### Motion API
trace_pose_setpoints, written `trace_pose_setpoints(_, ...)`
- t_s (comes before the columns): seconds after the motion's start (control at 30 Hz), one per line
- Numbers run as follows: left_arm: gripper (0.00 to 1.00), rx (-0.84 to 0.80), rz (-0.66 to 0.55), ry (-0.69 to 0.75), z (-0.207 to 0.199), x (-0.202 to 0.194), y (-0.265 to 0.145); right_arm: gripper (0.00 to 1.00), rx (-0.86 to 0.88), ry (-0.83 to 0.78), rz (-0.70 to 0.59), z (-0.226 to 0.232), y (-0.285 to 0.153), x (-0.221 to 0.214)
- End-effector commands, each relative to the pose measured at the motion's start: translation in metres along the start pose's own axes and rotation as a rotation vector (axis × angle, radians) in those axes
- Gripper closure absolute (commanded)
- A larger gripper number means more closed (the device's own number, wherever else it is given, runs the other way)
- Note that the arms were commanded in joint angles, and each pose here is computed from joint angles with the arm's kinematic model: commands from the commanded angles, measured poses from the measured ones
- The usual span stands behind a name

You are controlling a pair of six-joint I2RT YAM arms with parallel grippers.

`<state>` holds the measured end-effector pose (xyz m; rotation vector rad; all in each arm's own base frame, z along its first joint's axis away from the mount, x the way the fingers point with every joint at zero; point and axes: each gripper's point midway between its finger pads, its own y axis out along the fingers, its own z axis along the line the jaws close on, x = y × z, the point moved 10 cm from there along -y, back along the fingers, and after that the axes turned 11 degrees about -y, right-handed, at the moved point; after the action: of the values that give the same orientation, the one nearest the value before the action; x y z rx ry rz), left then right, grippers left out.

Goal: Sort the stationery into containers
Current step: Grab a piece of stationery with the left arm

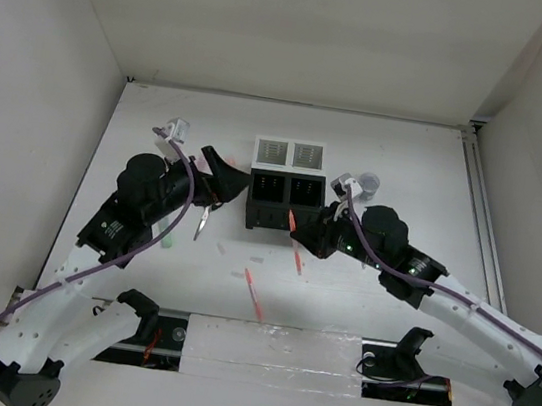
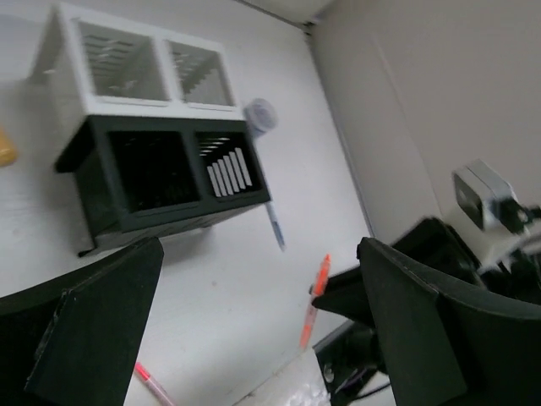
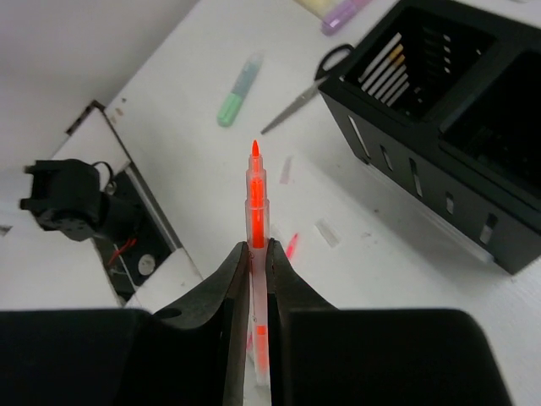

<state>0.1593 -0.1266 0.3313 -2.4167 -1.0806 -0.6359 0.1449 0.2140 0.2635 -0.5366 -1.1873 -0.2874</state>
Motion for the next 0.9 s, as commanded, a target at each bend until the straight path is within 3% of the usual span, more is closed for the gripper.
trace_pose_setpoints(0.0, 0.00, 0.234, -0.162, -0.122, 0.012, 0.010, -0.004, 1.00, -0.097, -0.011, -0.033, 0.001, -0.008, 0.016)
trace_pose_setpoints(0.1, 0.00, 0.475, -0.233, -0.214, 0.045, 0.000, -0.003, 1.00, -0.166, -0.008, -0.019, -0.001, -0.015, 0.022)
trace_pose_setpoints(0.23, 0.00, 0.592, -0.178, -0.231, 0.067, -0.012, 0.012, 1.00, -0.240, -0.030, -0.001, 0.004, -0.022, 0.030)
trace_pose_setpoints(0.37, 0.00, 0.683, -0.071, -0.239, 0.088, -0.027, 0.031, 1.00, -0.310, -0.035, 0.034, 0.007, -0.028, 0.034)
trace_pose_setpoints(0.67, 0.06, 0.815, -0.110, -0.356, 0.122, -0.051, 0.030, 1.00, -0.306, -0.033, 0.045, 0.013, -0.053, 0.034)
trace_pose_setpoints(0.87, 0.09, 0.882, -0.036, -0.387, 0.144, -0.069, 0.042, 1.00, -0.274, -0.039, 0.037, 0.014, -0.059, 0.028)
